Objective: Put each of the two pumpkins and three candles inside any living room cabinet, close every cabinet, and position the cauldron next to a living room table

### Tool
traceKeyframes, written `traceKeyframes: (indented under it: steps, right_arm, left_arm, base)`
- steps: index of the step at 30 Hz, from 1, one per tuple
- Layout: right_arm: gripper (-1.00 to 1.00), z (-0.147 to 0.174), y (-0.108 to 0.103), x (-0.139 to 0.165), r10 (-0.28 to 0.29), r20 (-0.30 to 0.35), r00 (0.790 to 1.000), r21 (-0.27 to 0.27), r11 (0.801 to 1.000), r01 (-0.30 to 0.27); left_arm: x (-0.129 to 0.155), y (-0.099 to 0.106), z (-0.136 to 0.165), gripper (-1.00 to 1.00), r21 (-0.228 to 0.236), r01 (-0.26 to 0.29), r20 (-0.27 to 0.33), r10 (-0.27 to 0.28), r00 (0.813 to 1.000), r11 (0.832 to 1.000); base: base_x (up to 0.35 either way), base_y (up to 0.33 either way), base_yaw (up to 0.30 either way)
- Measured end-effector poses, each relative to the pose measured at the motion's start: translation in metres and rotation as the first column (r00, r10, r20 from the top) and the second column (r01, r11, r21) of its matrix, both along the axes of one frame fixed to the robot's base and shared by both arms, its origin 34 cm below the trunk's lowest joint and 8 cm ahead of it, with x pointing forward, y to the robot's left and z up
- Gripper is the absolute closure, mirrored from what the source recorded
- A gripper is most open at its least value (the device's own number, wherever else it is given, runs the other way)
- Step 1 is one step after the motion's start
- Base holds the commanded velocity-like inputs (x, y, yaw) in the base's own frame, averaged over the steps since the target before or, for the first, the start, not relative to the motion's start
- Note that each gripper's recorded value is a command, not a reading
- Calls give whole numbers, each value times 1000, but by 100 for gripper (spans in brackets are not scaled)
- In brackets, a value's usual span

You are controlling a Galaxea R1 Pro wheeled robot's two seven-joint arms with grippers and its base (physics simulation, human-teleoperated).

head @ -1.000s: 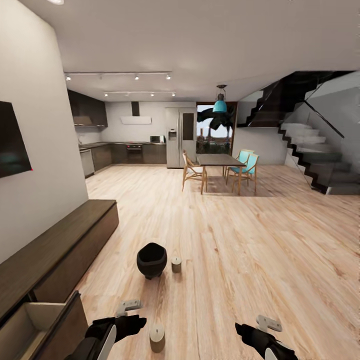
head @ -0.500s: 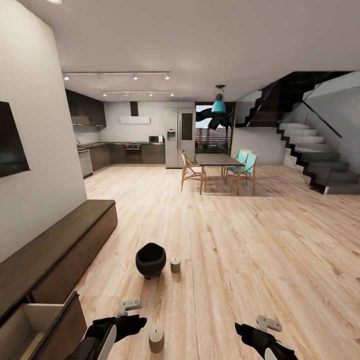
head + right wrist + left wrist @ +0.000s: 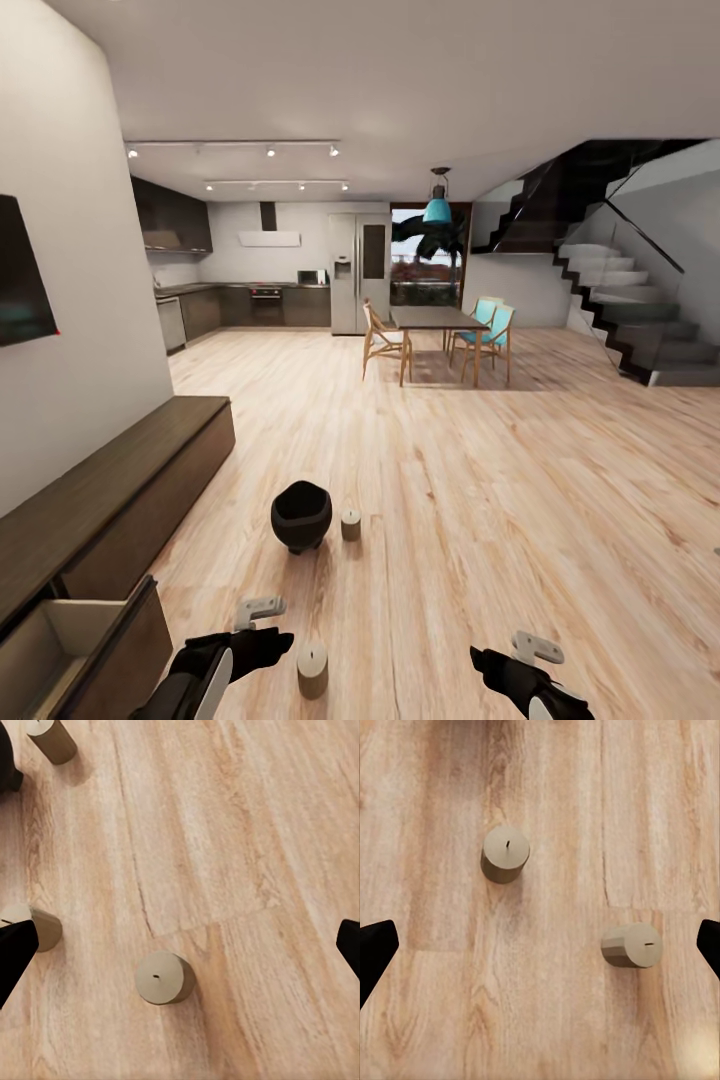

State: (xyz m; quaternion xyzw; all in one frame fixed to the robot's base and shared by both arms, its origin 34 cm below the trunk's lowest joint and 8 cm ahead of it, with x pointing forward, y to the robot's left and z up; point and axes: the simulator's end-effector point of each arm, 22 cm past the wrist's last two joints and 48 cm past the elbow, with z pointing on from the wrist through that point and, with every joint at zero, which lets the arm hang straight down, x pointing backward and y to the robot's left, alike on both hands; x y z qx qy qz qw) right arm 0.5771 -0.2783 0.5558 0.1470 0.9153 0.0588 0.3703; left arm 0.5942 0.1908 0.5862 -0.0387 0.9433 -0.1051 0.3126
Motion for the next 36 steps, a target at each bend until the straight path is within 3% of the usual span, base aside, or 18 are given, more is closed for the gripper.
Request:
traceKeyframes:
  steps: [36]
  right_arm:
    - [-100,-70,1,-11,-2,2,1000,-1,1000,2]
  left_arm:
    - [-11,0,-71,-100,-1,-1,-3,0,1000,1000]
  base:
    - [0,0,0]
